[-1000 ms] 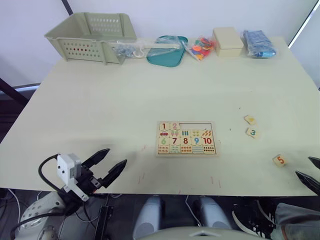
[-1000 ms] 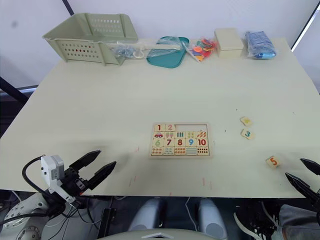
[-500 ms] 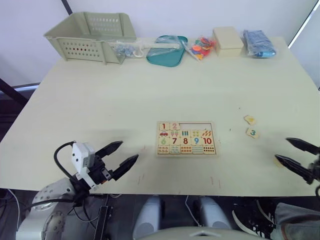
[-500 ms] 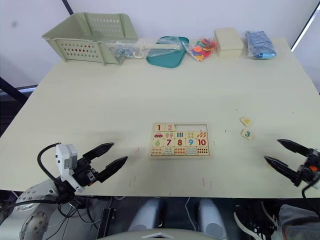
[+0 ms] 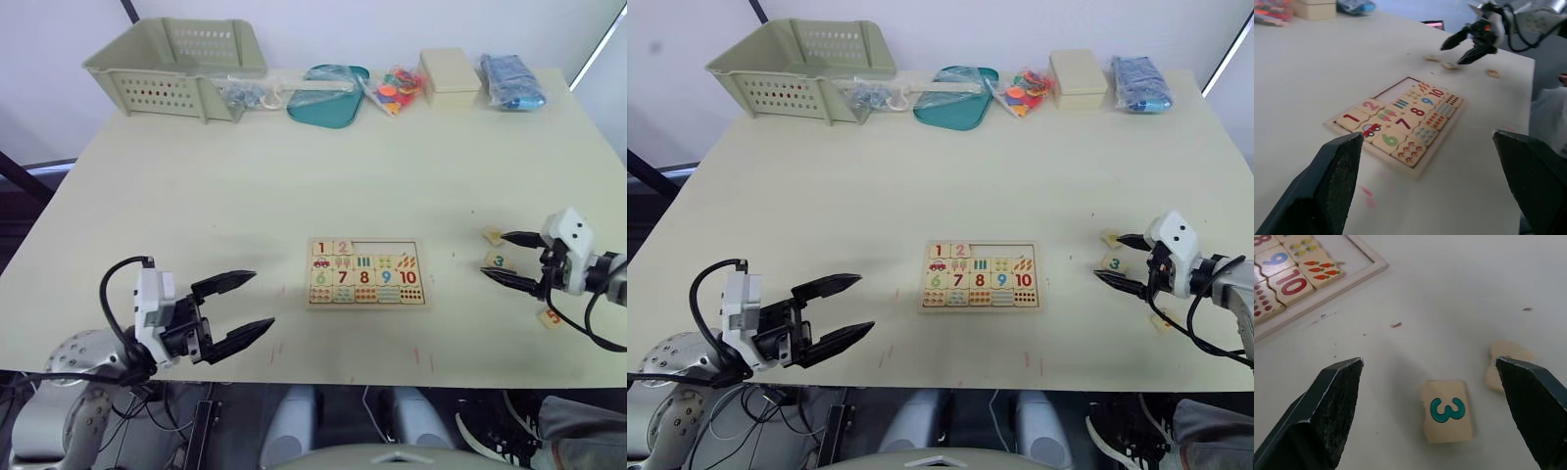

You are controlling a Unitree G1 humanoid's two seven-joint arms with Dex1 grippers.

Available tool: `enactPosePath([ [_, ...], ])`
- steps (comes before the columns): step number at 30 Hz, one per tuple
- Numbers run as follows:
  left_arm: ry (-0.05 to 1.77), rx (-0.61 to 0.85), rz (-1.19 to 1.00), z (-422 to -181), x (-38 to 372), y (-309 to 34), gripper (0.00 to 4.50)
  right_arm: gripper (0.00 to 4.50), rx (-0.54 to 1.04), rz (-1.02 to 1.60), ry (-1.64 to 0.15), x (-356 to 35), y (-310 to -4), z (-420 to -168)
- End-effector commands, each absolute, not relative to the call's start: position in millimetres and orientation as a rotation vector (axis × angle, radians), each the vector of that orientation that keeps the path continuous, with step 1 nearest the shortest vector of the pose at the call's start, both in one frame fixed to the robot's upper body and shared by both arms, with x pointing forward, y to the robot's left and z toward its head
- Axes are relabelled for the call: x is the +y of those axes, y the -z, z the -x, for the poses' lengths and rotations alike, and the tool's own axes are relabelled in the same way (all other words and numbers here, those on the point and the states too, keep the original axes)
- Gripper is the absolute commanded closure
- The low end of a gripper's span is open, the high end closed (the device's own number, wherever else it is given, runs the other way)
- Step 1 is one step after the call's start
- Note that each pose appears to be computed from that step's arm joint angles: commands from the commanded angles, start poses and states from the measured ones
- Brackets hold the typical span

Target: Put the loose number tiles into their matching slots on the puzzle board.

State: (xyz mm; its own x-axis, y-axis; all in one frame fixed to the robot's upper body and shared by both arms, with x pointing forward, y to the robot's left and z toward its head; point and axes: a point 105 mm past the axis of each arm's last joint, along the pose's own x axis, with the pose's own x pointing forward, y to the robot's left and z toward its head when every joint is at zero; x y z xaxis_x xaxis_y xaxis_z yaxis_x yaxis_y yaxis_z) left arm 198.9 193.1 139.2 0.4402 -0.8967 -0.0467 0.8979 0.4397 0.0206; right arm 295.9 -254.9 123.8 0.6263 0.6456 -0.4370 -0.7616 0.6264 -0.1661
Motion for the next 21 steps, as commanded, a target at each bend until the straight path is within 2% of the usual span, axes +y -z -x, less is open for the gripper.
enactPosePath([
  [1, 1.194, -0.058, -0.024, -192.8, 197.0, -162.3, 0.05, 0.0, 0.366, 0.361, -0.795, -263.2, -131.9, -297.8],
  [6, 1.197, -0.048, -0.043, -200.0, 200.0, -158.5, 0.05, 0.0, 0.387, 0.36, -0.729, -279.2, -124.1, -298.0],
  [15, 1.204, -0.055, -0.039, -202.9, 193.3, -158.1, 0.05, 0.0, 0.401, 0.287, -0.685, -275.9, -110.4, -295.7],
  [16, 1.207, -0.054, -0.035, -202.2, 192.4, -158.5, 0.0, 0.52, 0.402, 0.278, -0.681, -274.5, -109.2, -296.3],
  [17, 1.213, -0.052, -0.031, -201.3, 191.5, -158.8, 0.0, 0.79, 0.404, 0.274, -0.68, -272.6, -107.9, -296.2],
  [19, 1.221, -0.048, -0.029, -200.0, 190.4, -159.2, 0.0, 1.8, 0.406, 0.275, -0.674, -271.1, -106.0, -295.4],
  [21, 1.22, -0.047, -0.029, -200.3, 190.4, -159.6, 0.0, 1.8, 0.408, 0.275, -0.667, -270.8, -103.4, -294.3],
])
